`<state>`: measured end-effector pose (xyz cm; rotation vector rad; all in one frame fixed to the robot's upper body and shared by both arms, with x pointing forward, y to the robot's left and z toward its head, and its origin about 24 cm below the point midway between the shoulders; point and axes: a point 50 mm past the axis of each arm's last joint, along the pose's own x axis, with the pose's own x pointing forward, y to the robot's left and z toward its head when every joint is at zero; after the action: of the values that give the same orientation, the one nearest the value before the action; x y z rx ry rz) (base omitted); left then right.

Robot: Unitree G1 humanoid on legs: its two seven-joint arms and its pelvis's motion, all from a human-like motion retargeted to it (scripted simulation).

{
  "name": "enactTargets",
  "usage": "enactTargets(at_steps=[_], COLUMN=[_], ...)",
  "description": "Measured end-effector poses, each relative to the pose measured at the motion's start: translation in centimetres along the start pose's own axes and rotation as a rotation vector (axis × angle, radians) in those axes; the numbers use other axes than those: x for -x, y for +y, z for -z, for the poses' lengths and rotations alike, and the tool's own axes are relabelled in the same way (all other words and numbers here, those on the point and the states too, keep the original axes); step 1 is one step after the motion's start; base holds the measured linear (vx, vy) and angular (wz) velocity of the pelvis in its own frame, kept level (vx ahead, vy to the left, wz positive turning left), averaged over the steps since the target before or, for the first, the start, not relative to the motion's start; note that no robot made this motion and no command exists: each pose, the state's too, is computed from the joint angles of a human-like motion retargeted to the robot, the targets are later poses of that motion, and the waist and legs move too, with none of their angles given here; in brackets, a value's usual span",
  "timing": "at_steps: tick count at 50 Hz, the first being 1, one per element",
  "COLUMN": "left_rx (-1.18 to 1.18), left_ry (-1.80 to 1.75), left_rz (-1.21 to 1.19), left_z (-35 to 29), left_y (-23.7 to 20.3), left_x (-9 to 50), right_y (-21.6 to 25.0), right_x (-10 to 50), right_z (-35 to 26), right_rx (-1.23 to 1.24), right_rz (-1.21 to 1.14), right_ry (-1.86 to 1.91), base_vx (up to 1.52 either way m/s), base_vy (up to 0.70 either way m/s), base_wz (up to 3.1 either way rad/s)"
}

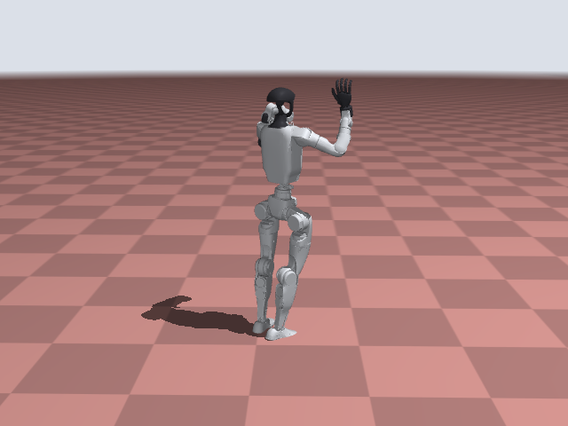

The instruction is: Upper body actions

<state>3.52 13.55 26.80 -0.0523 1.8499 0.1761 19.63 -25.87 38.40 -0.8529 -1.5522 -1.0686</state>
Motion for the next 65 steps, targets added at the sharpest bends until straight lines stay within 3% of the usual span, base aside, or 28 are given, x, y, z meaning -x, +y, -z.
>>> enactTargets(at_steps=[4, 10, 19, 25, 30, 43, 50, 65], left_rx=[-0.010, -0.034, -0.015, -0.018, -0.023, -0.033, -0.050, -0.041], left_ry=[-0.008, -0.003, -0.003, 0.034, 0.070, 0.053, 0.024, -0.006], left_rz=[0.005, 0.006, 0.076, 0.059, 0.021, -0.020, -0.005, 0.061], left_z=[0.0, -0.1, -0.1, 0.0, 0.0, 0.1, 0.0, -0.2], left_y=[0.0, -0.2, -0.1, 0.0, 0.0, -0.2, -0.4, -0.1], left_x=[0.0, 0.0, 0.0, -0.1, -0.1, -0.1, -0.1, -0.1], right_y=[-1.4, -0.6, 0.3, 1.0, 0.7, -0.2, 0.3, 1.2], right_x=[-1.6, -0.2, 2.8, 5.6, 5.7, 0.6, 0.6, 4.8], right_z=[-4.6, -5.6, 1.4, 4.1, 4.0, -6.1, -7.7, 0.8], right_rx=[0.103, 0.072, 0.190, -0.039, -0.184, -0.141, -0.040, 0.053], right_rz=[0.147, 0.083, 0.021, 0.015, 0.092, -0.040, -0.061, -0.006], right_ry=[-0.372, -0.440, 0.106, 0.520, 0.587, -0.299, -0.482, 0.275], base_vx=[0.00, 0.00, 0.00, 0.00, 0.00, 0.01, 0.00, 0.00], base_vy=[0.00, 0.00, 0.00, 0.00, 0.00, -0.01, 0.00, 0.00], base_wz=[0.00, 0.00, 0.00, 0.00, 0.00, -0.01, 0.00, 0.00])
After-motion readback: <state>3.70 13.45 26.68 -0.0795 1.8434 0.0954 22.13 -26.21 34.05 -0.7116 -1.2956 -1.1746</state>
